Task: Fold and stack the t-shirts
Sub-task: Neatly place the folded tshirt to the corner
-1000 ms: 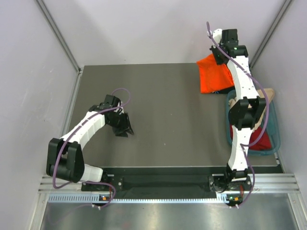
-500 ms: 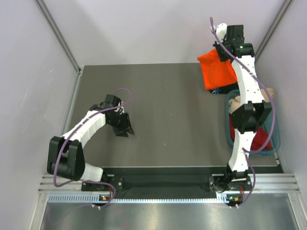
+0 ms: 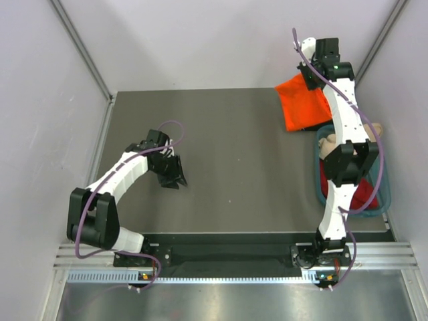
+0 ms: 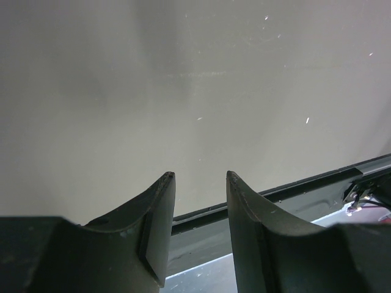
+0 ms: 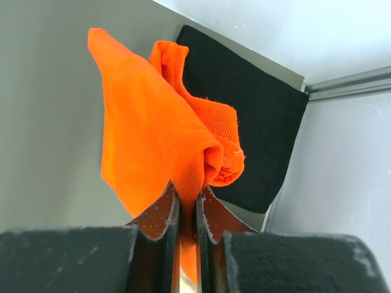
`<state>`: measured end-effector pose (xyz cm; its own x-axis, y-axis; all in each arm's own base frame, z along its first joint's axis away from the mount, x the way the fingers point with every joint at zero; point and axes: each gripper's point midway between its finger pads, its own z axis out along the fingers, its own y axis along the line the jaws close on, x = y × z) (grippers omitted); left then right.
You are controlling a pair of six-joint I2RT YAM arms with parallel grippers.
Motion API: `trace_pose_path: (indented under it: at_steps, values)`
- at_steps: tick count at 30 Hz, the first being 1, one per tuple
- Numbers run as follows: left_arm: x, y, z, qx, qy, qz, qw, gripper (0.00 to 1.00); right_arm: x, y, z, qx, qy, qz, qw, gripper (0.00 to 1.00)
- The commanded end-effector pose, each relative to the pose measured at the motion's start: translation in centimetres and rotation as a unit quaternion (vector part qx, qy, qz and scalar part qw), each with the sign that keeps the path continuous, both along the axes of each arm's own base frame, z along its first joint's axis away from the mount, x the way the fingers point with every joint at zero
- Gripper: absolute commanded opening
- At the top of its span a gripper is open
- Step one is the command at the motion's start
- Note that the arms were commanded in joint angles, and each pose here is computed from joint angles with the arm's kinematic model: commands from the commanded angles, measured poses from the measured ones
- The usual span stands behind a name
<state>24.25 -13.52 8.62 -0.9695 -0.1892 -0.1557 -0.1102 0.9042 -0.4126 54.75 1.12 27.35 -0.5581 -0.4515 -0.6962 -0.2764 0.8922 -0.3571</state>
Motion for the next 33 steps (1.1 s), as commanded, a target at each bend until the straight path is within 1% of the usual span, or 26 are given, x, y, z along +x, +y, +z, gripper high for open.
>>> trace_pose_path:
  at_steps: [1,13,14,15,21,33]
  values:
    - [0.9,-0.4,0.9,-0.007,-0.014,-0.012,1.000,0.44,1.0,-1.9,4.0,-0.005,-0.063,-0.017,0.998,0.00]
    - [1.4,-0.7,0.6,-0.009,-0.005,-0.005,1.000,0.44,2.9,-3.0,1.8,0.009,-0.056,-0.022,0.998,0.00]
    - [1.4,-0.6,0.5,-0.009,-0.003,-0.002,1.000,0.45,3.0,-5.0,1.6,0.010,-0.056,-0.040,0.998,0.00]
    - [1.4,-0.7,0.4,-0.009,-0.001,-0.003,1.000,0.44,3.2,-5.2,1.1,0.011,-0.052,-0.041,0.998,0.00]
    - [1.7,-0.9,0.1,-0.013,0.004,0.003,1.000,0.45,4.7,-6.5,0.9,0.015,-0.074,-0.062,0.995,0.00]
    - [2.6,-1.3,-0.2,-0.018,0.010,0.009,1.000,0.45,7.4,-9.6,-1.0,0.053,-0.108,-0.113,0.986,0.00]
